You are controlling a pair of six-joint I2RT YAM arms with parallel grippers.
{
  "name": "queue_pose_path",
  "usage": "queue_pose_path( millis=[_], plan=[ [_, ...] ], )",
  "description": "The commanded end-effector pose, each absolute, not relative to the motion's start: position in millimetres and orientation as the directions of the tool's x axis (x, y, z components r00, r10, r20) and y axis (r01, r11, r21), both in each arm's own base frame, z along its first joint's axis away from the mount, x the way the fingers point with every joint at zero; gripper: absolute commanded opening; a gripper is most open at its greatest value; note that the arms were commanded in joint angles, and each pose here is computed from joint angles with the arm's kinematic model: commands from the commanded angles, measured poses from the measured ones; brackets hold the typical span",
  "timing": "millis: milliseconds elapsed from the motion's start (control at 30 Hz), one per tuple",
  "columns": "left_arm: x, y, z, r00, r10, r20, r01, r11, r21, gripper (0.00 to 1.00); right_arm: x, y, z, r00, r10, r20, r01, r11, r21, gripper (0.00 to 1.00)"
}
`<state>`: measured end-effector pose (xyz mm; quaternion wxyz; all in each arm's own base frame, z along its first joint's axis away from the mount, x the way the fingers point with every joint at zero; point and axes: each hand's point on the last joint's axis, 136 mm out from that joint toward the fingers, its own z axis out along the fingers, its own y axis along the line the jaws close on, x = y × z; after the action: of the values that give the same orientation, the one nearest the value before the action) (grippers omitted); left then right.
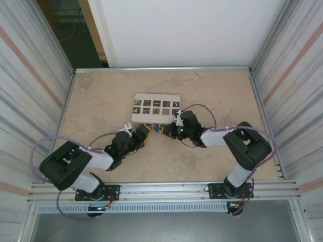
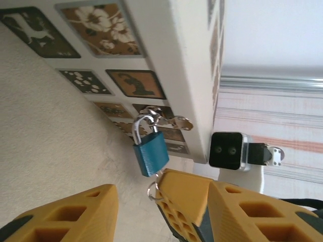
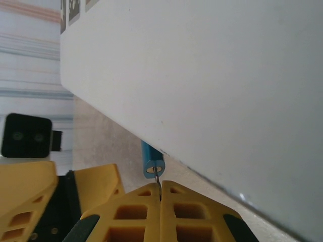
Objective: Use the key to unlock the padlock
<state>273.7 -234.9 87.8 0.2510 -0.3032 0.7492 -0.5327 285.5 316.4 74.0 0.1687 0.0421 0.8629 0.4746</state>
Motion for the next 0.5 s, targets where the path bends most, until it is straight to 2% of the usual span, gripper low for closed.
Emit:
queue_pose_path(
  millis=[0, 467],
  plan=[
    [277, -240, 91, -0.676, -0.736, -0.029, -0.178, 0.202, -0.963, 0.49, 284, 322, 73, -0.95, 0.264, -0.168, -0.004, 0.526, 0.851, 0.0],
    [290, -249, 89, -0.65, -0.76, 0.001, -0.158, 0.133, -0.978, 0.44, 281, 328, 71, -0.953, 0.263, -0.15, 0.012, 0.529, 0.849, 0.0]
  ],
)
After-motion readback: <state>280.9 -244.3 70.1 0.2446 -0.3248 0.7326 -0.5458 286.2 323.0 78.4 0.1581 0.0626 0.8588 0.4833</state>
